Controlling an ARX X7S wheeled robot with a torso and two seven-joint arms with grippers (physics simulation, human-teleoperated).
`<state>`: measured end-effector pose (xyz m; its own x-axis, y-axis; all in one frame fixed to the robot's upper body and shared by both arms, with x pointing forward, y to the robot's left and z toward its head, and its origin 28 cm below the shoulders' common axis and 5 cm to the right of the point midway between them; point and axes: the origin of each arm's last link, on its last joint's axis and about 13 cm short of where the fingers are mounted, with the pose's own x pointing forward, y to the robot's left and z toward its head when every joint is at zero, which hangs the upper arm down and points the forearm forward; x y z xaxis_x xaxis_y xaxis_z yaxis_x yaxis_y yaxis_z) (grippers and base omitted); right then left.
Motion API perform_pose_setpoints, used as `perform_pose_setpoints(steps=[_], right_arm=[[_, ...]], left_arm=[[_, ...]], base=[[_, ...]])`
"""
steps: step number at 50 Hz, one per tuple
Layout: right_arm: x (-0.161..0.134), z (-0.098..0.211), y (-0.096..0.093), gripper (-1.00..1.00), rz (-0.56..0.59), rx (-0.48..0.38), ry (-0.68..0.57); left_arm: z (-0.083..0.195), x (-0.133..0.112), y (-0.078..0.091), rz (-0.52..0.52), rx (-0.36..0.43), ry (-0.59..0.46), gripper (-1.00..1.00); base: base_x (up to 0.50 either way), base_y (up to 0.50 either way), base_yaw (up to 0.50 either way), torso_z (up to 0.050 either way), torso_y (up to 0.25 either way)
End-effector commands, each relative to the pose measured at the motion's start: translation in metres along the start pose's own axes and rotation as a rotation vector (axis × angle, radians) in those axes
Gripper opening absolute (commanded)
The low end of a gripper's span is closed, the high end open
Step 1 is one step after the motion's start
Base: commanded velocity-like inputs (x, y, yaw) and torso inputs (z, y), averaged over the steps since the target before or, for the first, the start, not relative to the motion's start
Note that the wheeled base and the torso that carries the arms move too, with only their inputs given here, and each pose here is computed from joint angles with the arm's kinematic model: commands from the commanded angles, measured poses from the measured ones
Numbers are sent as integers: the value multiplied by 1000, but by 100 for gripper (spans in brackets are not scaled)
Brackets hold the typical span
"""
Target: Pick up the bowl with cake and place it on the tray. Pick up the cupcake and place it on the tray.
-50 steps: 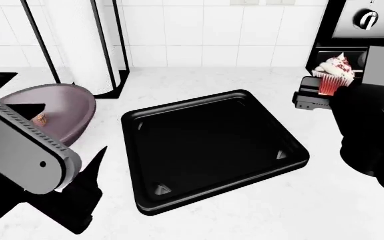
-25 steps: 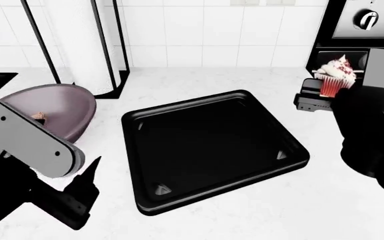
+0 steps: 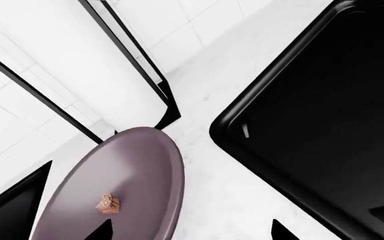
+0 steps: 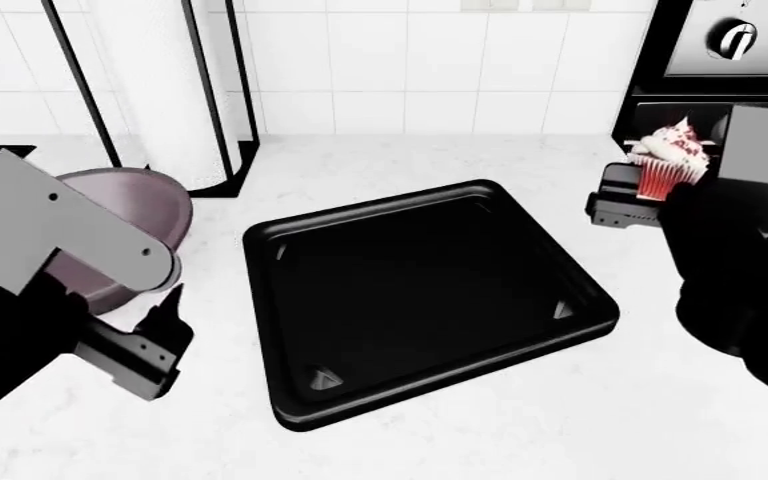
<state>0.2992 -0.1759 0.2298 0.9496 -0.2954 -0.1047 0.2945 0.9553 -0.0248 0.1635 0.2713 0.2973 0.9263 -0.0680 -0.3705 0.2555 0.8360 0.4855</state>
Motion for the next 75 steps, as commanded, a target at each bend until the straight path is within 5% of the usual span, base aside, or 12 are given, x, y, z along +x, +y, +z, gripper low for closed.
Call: perform_pose_setpoints(steps=[1,11,48,75], right_arm=[[2,-2,0,-100,1,-12,-1],[2,-2,1,-100,-1,-16,0],[5,0,5,-100,9,-38,-1],[8,-7,5,-100,13,-38,10]], left_arm=[[1,8,4,22,39,44,100],[2,17,5,6,87,89,100],[-2,52,22,61,53,173,100],[-1,81,18,62,128,225,100]], base=[[0,0,0,0,0],[0,0,0,0,0],[0,0,0,0,0],[0,0,0,0,0]])
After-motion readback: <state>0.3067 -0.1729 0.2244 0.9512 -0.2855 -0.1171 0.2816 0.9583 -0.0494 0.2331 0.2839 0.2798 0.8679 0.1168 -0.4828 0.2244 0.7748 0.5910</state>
